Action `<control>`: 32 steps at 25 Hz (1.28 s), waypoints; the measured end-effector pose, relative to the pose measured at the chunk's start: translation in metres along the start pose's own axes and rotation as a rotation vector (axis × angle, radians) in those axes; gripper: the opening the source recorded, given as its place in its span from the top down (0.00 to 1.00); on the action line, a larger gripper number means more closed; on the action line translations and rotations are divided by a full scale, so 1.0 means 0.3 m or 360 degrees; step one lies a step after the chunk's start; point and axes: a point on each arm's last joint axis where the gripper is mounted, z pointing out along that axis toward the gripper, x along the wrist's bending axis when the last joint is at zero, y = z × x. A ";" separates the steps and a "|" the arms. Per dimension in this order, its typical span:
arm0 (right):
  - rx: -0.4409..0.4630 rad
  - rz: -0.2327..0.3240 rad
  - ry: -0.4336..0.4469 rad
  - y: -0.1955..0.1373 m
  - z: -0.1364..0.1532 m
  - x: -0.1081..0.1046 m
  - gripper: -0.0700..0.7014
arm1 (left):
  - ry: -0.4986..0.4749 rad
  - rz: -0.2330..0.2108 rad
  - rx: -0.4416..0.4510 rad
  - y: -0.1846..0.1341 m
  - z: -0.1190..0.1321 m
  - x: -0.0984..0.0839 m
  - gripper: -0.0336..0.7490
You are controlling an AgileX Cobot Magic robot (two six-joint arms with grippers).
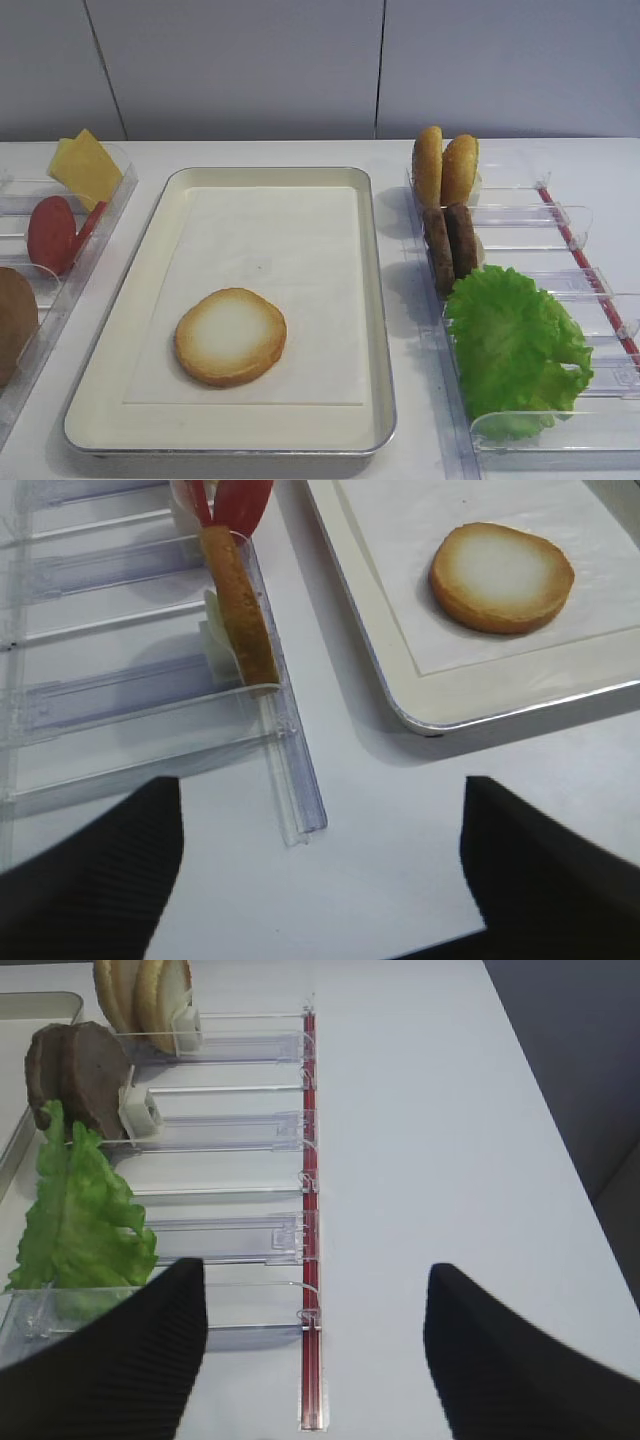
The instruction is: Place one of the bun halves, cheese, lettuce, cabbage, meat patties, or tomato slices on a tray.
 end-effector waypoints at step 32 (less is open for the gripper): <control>0.0000 0.0000 0.0000 0.000 0.000 0.000 0.25 | 0.0232 -0.0170 -0.0004 -0.002 -0.003 -0.004 0.25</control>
